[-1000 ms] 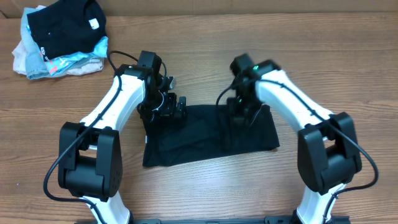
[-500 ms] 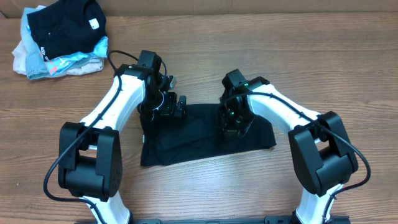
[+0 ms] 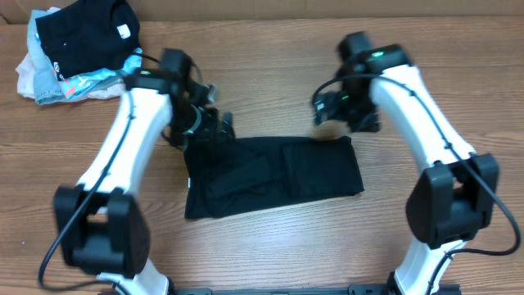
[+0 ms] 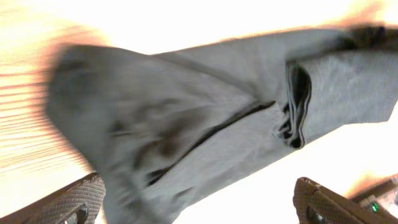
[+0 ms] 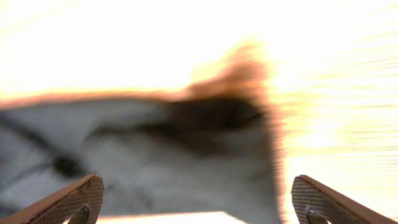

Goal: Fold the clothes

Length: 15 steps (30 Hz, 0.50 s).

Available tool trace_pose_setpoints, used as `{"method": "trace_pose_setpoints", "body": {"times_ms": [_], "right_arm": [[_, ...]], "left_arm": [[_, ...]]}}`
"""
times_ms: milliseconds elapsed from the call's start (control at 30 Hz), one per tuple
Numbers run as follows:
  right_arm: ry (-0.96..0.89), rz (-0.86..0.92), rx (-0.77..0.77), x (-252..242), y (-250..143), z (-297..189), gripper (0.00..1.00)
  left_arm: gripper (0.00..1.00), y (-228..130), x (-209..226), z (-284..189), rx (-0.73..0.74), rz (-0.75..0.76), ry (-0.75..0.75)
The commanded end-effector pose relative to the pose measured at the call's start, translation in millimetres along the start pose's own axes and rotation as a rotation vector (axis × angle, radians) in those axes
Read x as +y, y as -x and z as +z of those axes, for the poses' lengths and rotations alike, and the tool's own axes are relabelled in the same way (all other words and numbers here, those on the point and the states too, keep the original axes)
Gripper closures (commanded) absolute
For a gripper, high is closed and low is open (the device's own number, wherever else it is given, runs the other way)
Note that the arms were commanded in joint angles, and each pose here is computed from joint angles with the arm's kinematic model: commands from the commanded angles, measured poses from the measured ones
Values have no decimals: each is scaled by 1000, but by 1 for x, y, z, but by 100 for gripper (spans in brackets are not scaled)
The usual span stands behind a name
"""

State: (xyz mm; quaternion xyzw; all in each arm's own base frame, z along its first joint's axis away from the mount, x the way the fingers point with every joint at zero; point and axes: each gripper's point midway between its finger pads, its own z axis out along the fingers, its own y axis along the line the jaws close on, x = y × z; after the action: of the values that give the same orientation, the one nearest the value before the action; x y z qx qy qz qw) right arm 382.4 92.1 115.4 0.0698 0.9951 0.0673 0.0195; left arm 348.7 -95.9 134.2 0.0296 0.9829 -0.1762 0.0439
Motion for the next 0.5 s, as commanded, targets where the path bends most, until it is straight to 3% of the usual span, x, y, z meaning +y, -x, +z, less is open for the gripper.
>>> {"method": "trace_pose_setpoints", "body": {"times_ms": [0, 100, 200, 467], "right_arm": [[-74, 109, -109, -53, 29, -22, 0], [-73, 213, -136, -92, 40, -28, 0], [-36, 288, -139, -117, 44, -31, 0], [17, 394, -146, -152, 45, -37, 0]], "left_arm": [[0, 4, 41, -40, -90, -43, 145], [2, -10, 70, -41, -41, -154, 158], [0, -28, 83, -25, 24, -238, 68], [0, -58, 83, 26, 43, -260, -222]]}}
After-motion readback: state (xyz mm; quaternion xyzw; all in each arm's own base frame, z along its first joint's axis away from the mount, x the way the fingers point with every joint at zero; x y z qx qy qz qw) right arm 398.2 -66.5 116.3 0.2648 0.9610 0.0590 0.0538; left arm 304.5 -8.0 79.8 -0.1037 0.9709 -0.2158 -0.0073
